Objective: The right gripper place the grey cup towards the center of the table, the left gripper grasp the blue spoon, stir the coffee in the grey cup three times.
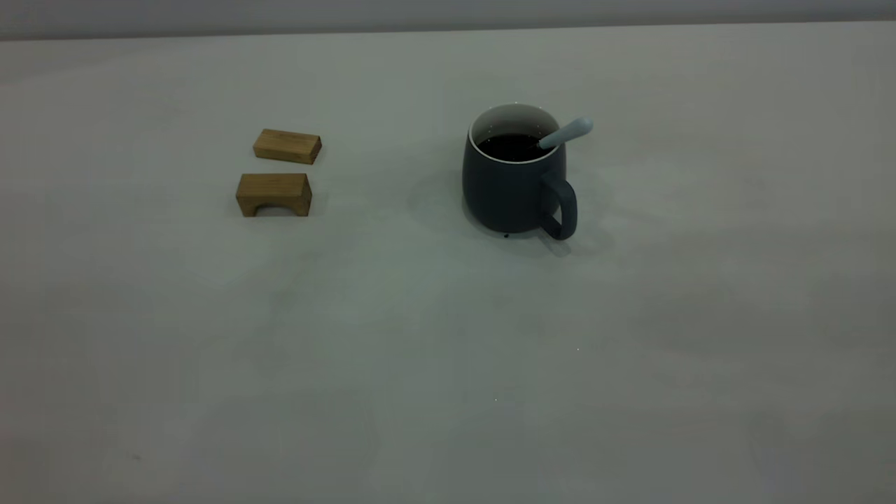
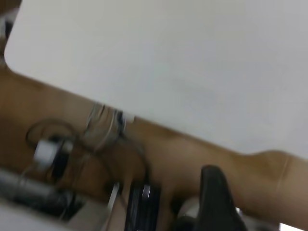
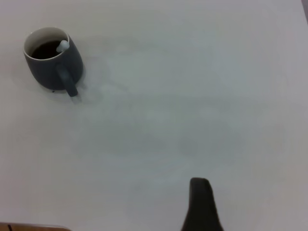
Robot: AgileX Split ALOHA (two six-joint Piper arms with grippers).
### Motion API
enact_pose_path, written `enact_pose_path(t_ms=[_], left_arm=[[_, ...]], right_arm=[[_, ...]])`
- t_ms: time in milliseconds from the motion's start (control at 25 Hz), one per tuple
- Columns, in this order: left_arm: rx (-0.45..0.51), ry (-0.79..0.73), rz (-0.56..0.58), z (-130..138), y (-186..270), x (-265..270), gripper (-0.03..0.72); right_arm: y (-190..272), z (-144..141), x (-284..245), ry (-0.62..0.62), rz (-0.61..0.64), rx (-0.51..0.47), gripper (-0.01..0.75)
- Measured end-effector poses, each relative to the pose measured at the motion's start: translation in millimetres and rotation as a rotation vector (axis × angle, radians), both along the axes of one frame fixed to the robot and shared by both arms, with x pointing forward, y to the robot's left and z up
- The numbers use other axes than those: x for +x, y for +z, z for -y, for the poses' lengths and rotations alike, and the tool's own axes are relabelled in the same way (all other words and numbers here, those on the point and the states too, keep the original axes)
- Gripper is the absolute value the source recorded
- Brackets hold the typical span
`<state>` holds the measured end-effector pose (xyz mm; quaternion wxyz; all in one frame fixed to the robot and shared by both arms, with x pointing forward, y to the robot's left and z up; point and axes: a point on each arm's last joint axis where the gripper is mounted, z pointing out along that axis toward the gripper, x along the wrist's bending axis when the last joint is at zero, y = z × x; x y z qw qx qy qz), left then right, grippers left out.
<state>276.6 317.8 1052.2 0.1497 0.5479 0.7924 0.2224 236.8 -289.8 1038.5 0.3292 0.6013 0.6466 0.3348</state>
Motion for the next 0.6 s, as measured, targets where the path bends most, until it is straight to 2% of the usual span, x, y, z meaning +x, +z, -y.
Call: enact_pose_path(t_ms=[200, 440, 600], left_arm=[[0.048, -0.058, 0.127, 4, -3, -25, 0.527], [0.042, -0.182, 0.181, 8, -5, -30, 0.527], [0.047, -0.209, 0.233, 9, -12, -35, 0.527]], right_arm=[[0, 0, 0, 0.0, 0.0, 0.0, 0.592], [0, 0, 0, 0.0, 0.0, 0.0, 0.592], [0, 0, 0, 0.0, 0.0, 0.0, 0.592]])
